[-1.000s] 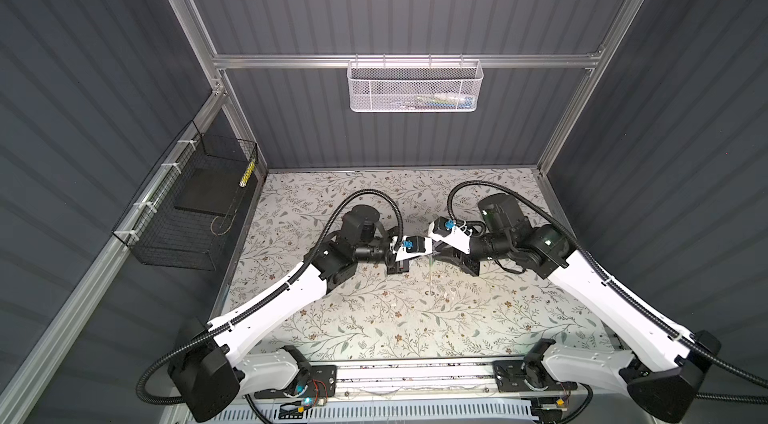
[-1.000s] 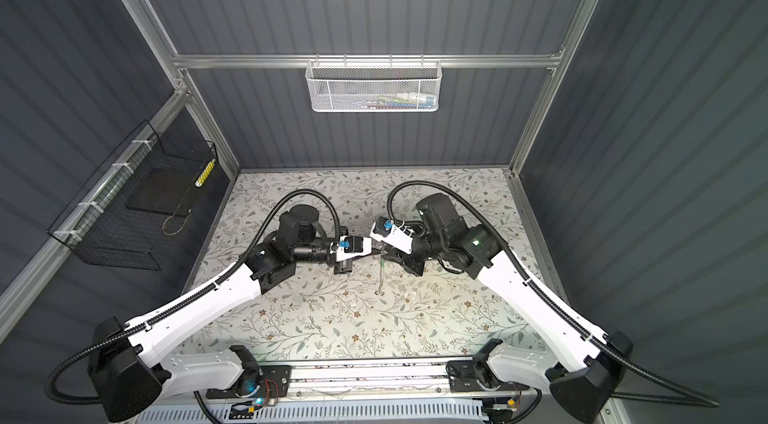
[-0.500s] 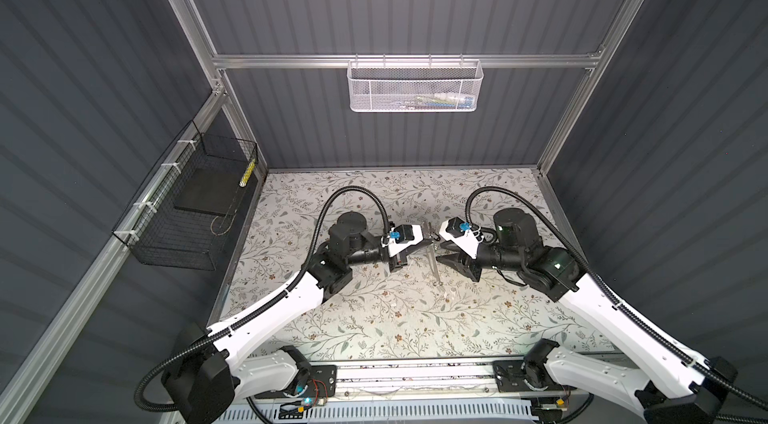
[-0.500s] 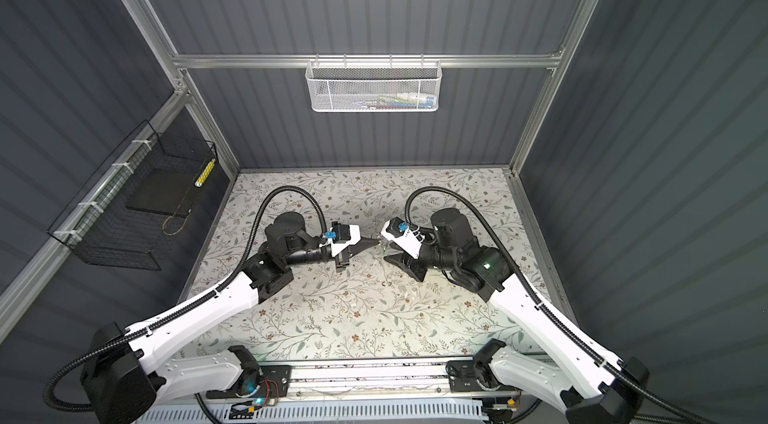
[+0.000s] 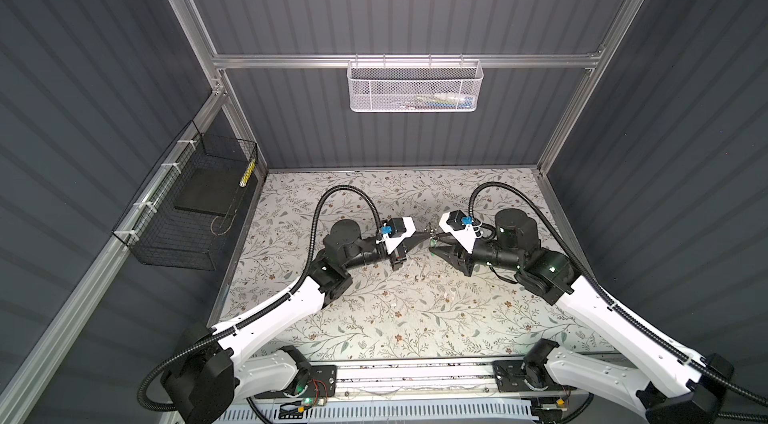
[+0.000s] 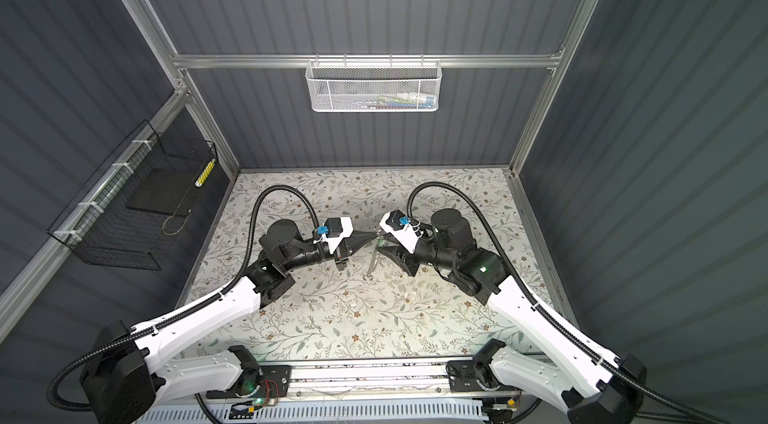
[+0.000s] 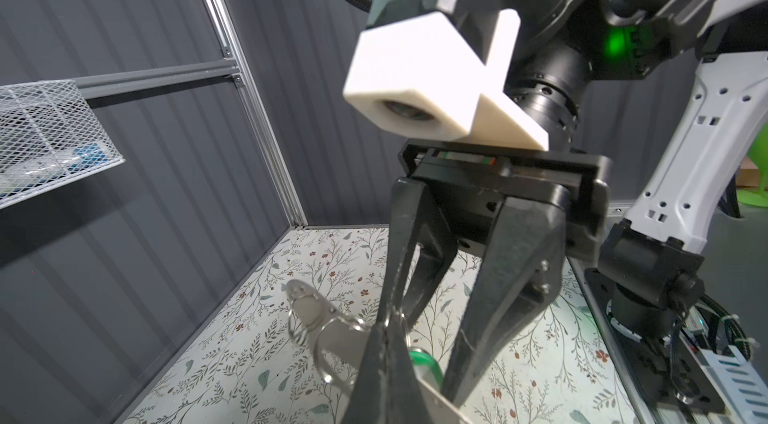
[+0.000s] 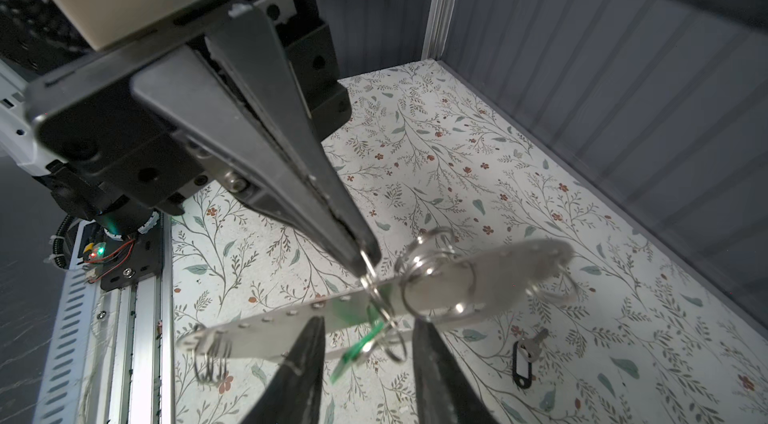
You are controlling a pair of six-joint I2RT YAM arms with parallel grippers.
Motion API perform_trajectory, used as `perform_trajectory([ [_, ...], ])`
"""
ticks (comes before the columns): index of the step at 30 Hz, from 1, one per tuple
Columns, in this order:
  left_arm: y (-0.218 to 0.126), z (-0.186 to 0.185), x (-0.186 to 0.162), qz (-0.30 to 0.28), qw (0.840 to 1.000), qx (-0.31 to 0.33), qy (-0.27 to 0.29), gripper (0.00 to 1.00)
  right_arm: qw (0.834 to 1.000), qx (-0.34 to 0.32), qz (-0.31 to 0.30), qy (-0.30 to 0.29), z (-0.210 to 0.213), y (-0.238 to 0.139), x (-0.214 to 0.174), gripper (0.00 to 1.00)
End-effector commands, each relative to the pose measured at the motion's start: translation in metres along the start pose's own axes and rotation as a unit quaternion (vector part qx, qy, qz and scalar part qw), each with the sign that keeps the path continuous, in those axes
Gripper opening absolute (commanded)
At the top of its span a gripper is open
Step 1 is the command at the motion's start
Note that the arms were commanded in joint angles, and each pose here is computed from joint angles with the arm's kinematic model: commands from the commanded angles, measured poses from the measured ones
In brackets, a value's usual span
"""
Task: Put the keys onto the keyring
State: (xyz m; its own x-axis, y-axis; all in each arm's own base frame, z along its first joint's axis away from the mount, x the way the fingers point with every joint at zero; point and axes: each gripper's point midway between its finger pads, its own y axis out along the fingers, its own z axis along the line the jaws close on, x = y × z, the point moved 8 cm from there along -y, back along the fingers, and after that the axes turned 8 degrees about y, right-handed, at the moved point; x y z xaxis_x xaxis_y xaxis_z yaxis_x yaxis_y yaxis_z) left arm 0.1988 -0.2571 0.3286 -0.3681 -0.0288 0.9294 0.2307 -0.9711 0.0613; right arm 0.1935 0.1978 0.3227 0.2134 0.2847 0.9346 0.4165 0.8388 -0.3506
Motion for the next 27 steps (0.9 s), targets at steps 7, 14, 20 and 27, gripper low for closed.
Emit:
perform_trajectory([
  [7,-0.003,0.009,0.007,-0.037,0.998,0.048,-0.018,0.00,0.998,-0.052,-0.007,0.017,-0.011,0.010,0.005,0.29],
  [14,-0.003,0.010,0.005,-0.041,0.997,0.061,-0.035,0.00,0.998,-0.057,-0.015,0.002,-0.011,0.011,0.010,0.15],
  [20,-0.002,0.015,0.002,-0.051,0.993,0.083,-0.060,0.00,0.999,-0.047,0.008,-0.004,-0.008,0.016,0.001,0.02],
  [27,-0.004,0.018,0.002,-0.078,0.988,0.108,-0.072,0.00,0.999,-0.024,0.015,-0.018,-0.004,0.023,0.002,0.00],
])
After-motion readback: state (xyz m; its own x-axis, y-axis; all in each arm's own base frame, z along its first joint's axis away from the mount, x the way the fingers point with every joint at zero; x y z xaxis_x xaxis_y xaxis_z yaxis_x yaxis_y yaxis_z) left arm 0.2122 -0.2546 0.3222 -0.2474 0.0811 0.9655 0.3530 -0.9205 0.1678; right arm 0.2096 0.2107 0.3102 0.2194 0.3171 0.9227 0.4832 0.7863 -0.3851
